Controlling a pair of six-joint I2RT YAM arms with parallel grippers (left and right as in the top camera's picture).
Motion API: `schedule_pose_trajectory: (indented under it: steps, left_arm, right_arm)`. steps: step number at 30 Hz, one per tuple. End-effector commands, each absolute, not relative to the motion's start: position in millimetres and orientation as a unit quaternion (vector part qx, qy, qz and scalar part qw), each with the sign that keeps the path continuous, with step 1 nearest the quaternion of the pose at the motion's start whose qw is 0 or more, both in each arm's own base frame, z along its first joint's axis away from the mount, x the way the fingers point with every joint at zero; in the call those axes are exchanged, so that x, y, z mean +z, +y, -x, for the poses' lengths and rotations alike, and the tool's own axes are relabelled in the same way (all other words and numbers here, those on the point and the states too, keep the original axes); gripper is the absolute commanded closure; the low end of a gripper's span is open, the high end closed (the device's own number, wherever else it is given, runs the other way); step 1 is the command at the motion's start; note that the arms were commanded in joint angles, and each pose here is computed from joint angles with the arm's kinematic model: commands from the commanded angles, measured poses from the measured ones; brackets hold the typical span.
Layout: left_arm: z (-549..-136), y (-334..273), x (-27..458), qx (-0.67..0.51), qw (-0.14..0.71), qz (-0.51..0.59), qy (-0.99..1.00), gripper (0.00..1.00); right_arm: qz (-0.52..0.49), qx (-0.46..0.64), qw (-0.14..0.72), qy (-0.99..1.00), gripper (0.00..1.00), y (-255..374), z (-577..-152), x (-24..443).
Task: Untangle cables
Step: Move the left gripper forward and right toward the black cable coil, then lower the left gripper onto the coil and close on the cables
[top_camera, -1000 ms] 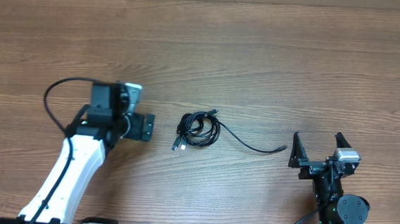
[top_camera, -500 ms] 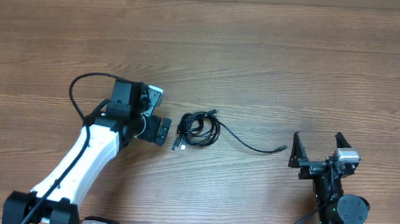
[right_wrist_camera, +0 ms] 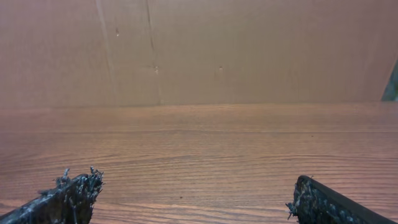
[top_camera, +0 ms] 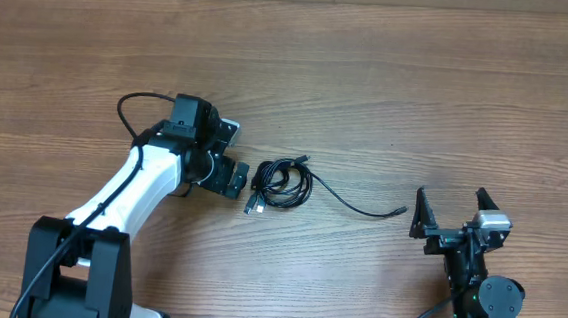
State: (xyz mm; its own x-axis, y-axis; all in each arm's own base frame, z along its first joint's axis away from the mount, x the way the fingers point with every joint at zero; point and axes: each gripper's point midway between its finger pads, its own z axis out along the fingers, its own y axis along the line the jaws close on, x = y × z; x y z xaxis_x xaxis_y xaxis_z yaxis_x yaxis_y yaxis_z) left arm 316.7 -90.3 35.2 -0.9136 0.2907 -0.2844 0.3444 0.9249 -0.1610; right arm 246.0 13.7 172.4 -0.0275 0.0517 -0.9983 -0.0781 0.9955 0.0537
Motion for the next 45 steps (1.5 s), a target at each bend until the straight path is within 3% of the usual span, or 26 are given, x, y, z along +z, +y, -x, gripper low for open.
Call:
schedule_pose_trajectory:
  steps: [1, 16, 28, 45]
  left_arm:
    - [-322.8, -96.9, 38.7, -0.118, 0.132, -0.177, 0.968, 0.0]
    - [-325.5, -106.3, 36.4, -0.143, 0.121, -0.189, 0.964, 0.01]
    - [-352.7, -114.5, 79.7, -0.145, 0.122, -0.201, 0.961, 0.0]
    - [-349.4, -163.6, 16.2, -0.141, 0.043, -0.269, 0.952, 0.01]
  right_arm:
    - [0.001, 0.044, 0.698, 0.715, 0.0, 11.1, -246.2, 170.2]
    - [0.001, 0.044, 0.698, 0.715, 0.0, 11.1, -246.2, 170.2]
    - [0.001, 0.044, 0.698, 0.715, 0.0, 11.1, -246.2, 170.2]
    - [0.001, 0.044, 0.698, 0.715, 0.0, 11.1, -246.2, 170.2]
